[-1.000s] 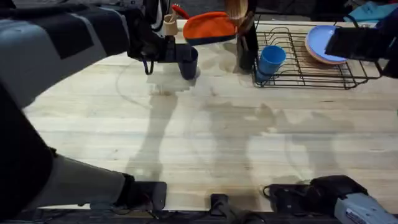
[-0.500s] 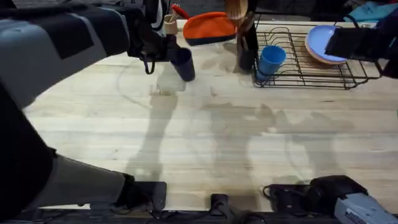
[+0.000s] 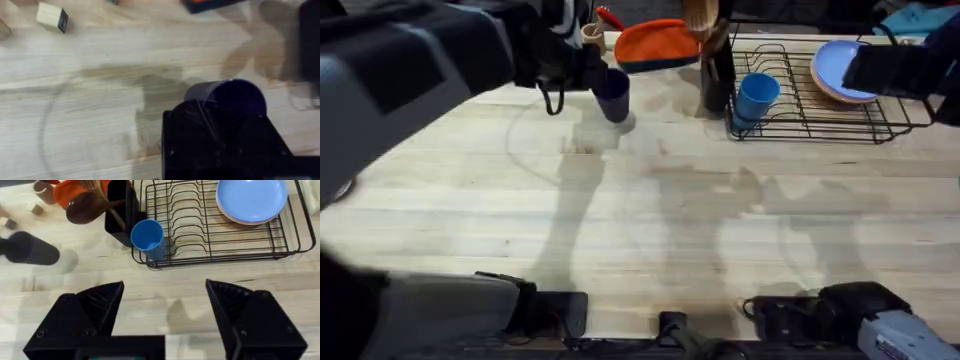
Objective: Pick up the cup on the table and put them onto the rack.
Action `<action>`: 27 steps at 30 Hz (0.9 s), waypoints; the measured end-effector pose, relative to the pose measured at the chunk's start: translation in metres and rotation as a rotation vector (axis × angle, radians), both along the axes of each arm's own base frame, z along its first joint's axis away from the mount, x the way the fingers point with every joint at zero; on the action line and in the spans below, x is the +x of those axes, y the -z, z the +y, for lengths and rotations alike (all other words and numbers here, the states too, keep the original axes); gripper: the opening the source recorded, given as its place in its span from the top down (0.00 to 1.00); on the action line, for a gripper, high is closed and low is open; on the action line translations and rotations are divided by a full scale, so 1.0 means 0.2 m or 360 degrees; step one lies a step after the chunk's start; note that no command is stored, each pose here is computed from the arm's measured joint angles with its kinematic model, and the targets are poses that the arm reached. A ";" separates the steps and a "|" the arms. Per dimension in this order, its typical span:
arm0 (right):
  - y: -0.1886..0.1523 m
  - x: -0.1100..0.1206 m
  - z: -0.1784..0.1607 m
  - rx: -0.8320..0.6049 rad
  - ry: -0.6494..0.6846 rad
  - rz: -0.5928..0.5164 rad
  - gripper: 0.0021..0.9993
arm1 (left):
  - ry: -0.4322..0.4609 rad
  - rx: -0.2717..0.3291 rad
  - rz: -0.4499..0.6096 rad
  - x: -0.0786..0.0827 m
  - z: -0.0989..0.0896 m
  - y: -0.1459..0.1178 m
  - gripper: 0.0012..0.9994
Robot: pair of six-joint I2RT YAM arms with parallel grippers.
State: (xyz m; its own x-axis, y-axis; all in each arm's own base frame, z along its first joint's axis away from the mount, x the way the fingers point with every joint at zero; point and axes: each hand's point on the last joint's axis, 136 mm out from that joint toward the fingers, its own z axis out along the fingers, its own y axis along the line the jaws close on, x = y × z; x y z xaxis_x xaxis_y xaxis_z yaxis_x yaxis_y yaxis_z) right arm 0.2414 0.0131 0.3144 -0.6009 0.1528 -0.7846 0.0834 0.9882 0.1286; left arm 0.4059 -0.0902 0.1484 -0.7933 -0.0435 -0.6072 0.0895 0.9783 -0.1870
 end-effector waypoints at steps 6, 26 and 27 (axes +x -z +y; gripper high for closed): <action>0.00 0.00 0.00 0.0000 0.0000 0.0000 0.00 | 0.0027 -0.0055 -0.0137 -0.07 -0.01 -0.22 0.96; 0.00 0.00 0.00 0.0000 0.0000 0.0000 0.00 | 0.0287 -0.0079 -0.0275 -0.29 -0.09 -0.46 0.96; 0.00 0.00 0.00 0.0000 0.0000 0.0000 0.00 | 0.0310 -0.0102 -0.0272 -0.30 -0.10 -0.47 0.96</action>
State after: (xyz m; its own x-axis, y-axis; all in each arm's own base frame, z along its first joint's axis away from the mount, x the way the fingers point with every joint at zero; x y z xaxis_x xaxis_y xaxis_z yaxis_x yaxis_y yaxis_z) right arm 0.2415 0.0131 0.3144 -0.6008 0.1526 -0.7847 0.0833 0.9882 0.1284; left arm 0.3458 -0.1111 0.2415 -0.6765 0.0571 -0.7342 0.3105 0.9262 -0.2141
